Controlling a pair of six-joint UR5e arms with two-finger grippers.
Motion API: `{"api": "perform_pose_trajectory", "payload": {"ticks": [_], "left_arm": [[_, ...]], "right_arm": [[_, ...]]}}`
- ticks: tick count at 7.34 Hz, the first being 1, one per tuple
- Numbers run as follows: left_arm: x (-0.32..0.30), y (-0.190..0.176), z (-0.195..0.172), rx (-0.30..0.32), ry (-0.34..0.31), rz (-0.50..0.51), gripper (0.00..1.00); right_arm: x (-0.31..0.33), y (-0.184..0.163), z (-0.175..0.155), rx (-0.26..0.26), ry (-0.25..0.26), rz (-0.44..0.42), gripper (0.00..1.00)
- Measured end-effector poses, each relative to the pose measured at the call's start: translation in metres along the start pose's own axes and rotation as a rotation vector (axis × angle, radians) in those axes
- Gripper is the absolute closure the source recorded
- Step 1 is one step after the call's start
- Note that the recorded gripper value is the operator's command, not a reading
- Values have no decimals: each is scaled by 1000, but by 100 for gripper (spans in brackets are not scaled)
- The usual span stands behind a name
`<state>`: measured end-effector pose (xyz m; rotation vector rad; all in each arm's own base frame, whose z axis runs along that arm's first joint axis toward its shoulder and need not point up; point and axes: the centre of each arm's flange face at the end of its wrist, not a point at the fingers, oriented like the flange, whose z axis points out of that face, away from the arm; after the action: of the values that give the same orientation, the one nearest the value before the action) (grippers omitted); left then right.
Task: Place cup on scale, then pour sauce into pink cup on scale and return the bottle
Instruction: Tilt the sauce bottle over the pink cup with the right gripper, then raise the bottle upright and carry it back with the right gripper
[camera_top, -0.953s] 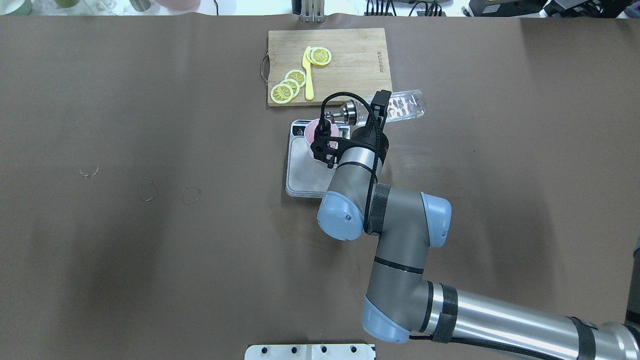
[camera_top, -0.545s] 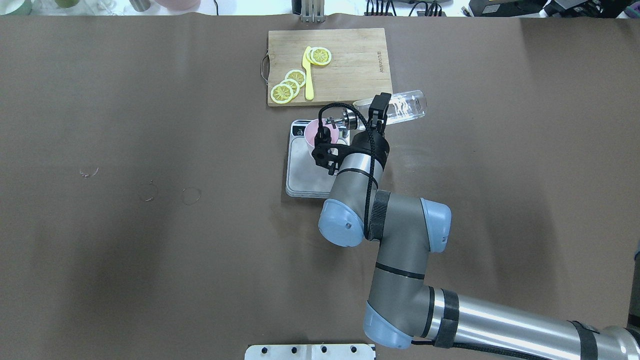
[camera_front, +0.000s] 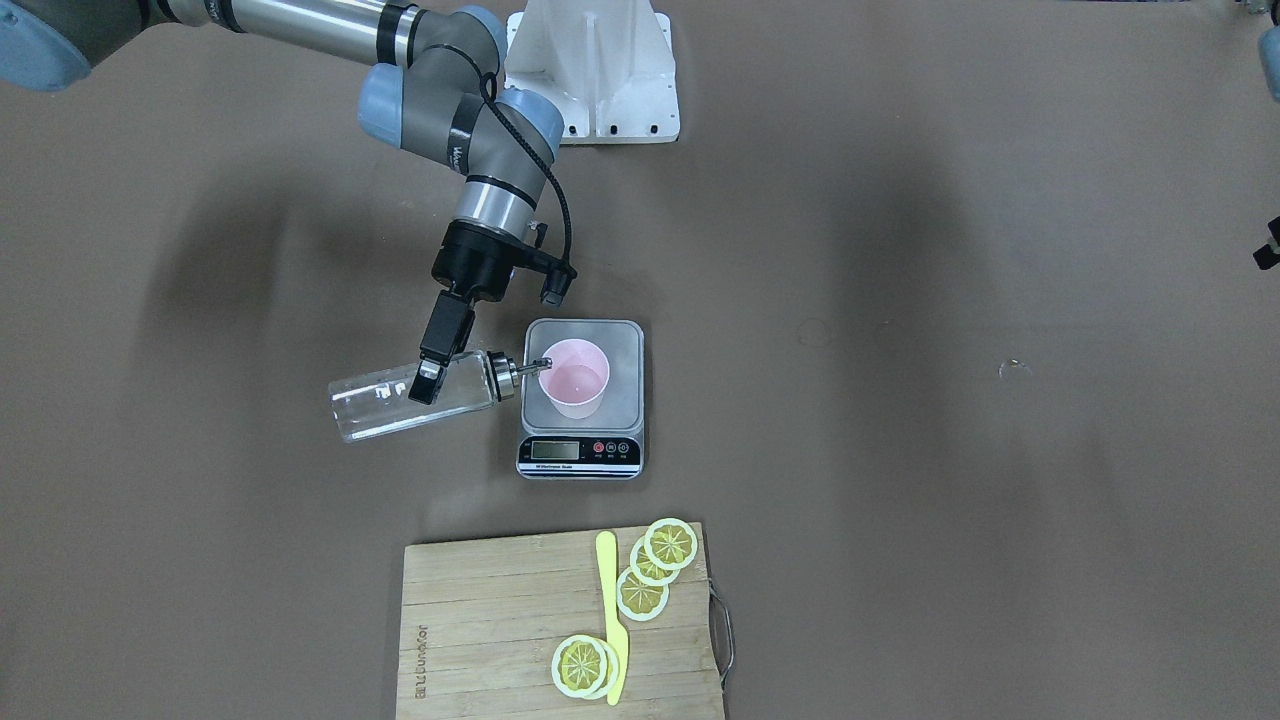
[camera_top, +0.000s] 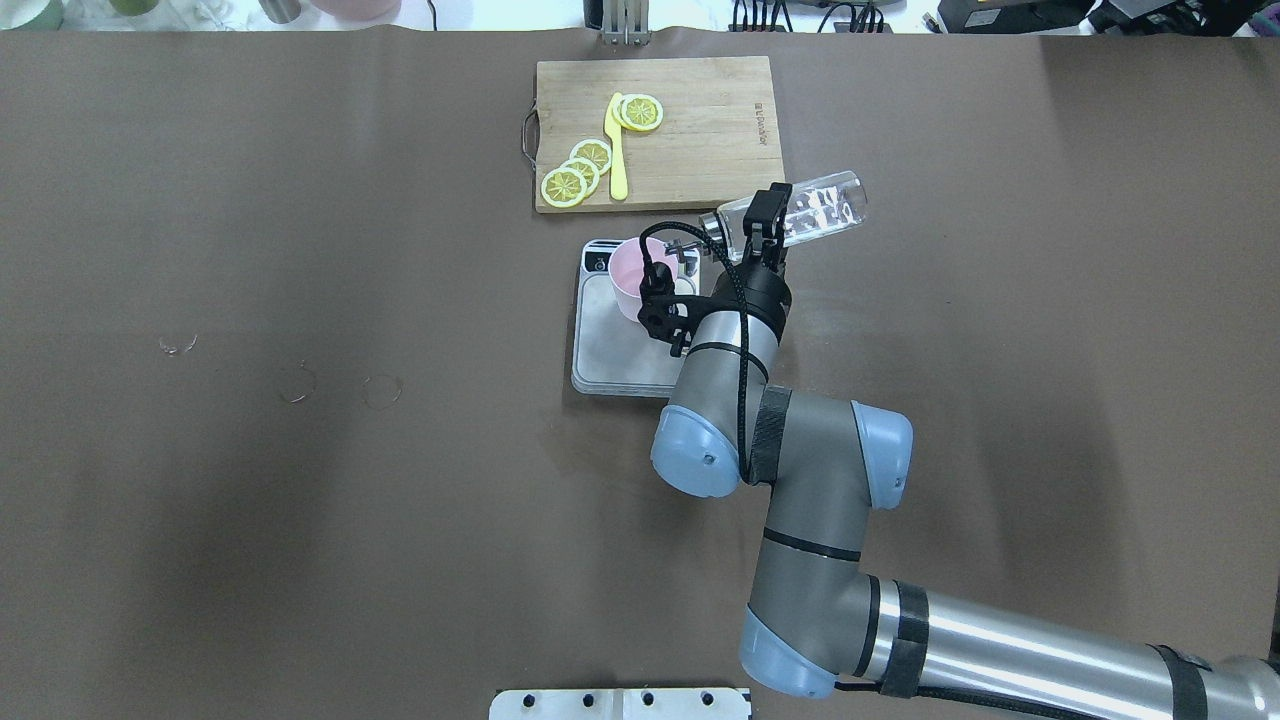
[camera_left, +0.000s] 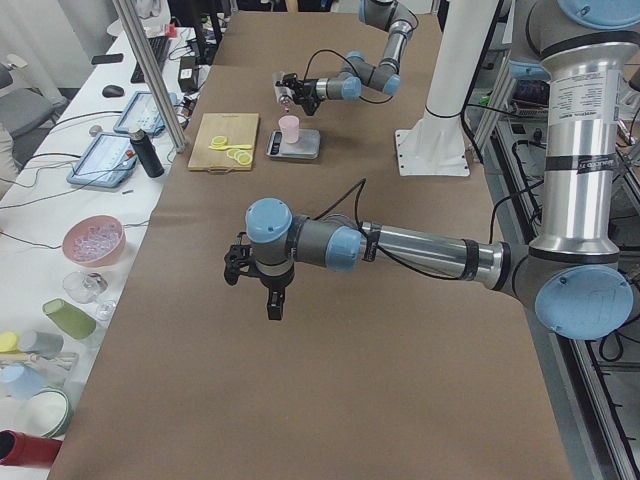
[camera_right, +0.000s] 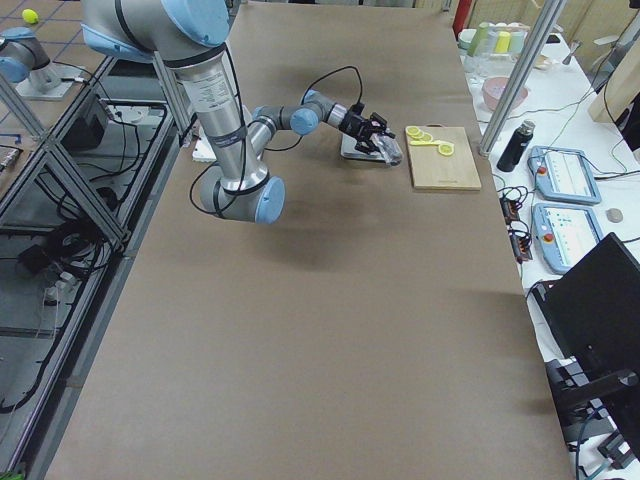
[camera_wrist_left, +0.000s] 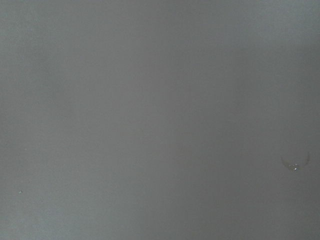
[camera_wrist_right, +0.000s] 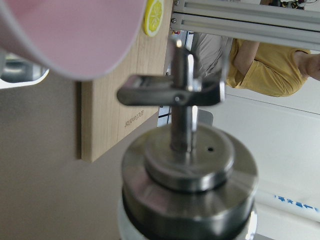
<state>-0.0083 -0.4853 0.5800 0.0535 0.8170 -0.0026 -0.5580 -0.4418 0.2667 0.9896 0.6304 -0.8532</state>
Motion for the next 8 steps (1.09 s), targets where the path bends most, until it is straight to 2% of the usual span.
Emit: {"api": "perform_pose_trajectory", "payload": {"ticks": [4, 6, 8], "left_arm": [[-1, 1, 0, 0, 1, -2, 2], [0, 0, 0, 1, 2, 0, 2], [1, 0, -1, 5, 3, 5, 2]], "right_arm": [[1, 1, -1, -3, 43, -82, 100], [3, 1, -2, 5, 44, -51, 100], [8, 0, -3, 32, 20, 40, 100]]}}
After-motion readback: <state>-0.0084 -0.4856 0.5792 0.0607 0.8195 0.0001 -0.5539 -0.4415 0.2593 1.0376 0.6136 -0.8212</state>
